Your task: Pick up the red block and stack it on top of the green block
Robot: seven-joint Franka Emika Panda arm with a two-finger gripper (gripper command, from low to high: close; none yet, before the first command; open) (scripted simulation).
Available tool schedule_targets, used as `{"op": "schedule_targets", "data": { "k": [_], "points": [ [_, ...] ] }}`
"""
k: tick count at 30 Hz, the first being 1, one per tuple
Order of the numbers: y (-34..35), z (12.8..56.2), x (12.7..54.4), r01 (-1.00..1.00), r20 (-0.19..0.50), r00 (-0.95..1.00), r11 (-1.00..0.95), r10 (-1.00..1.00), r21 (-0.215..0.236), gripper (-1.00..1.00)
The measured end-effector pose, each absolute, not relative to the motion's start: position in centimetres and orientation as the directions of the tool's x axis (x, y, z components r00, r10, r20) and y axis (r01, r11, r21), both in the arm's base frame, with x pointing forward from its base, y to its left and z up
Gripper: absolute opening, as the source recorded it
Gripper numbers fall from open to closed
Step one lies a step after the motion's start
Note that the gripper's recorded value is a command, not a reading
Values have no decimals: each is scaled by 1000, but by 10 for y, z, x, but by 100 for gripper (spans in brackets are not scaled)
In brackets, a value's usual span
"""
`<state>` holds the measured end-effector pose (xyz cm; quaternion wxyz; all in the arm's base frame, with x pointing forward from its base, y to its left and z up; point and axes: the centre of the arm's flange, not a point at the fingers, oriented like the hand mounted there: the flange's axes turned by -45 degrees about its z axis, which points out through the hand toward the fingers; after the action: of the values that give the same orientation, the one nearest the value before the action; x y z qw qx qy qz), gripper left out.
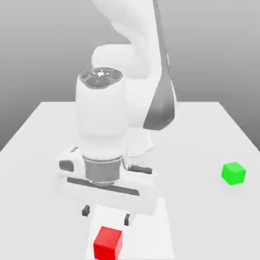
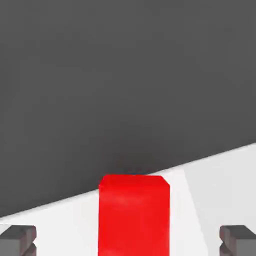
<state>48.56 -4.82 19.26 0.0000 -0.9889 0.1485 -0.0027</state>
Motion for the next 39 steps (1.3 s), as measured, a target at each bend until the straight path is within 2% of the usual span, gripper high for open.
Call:
{"op": "schedule_targets", "data": {
  "k": [2, 3, 10, 15, 19, 23, 27, 31, 35, 39],
  "points": [
    [-48, 165, 485, -295, 1, 955, -955, -295, 0, 0],
    [-48, 153, 484, -296, 0, 955, -955, -296, 0, -100],
    [-48, 150, 484, -296, 1, 955, -955, -296, 0, -100],
    [-43, 204, 483, -279, 0, 960, -960, -279, -2, -100],
    [32, 220, 472, -2, 5, 1000, -1000, -2, -30, -100],
    [112, 231, 446, 313, 17, 950, -948, 313, -48, -100],
    [194, 240, 402, 621, 31, 784, -782, 620, -52, -100],
    [253, 246, 349, 840, 38, 543, -541, 839, -44, -100],
    [298, 249, 291, 968, 35, 250, -249, 968, -28, -100],
    [324, 249, 234, 999, 17, -51, 51, 999, -10, -100]
  ]
}}
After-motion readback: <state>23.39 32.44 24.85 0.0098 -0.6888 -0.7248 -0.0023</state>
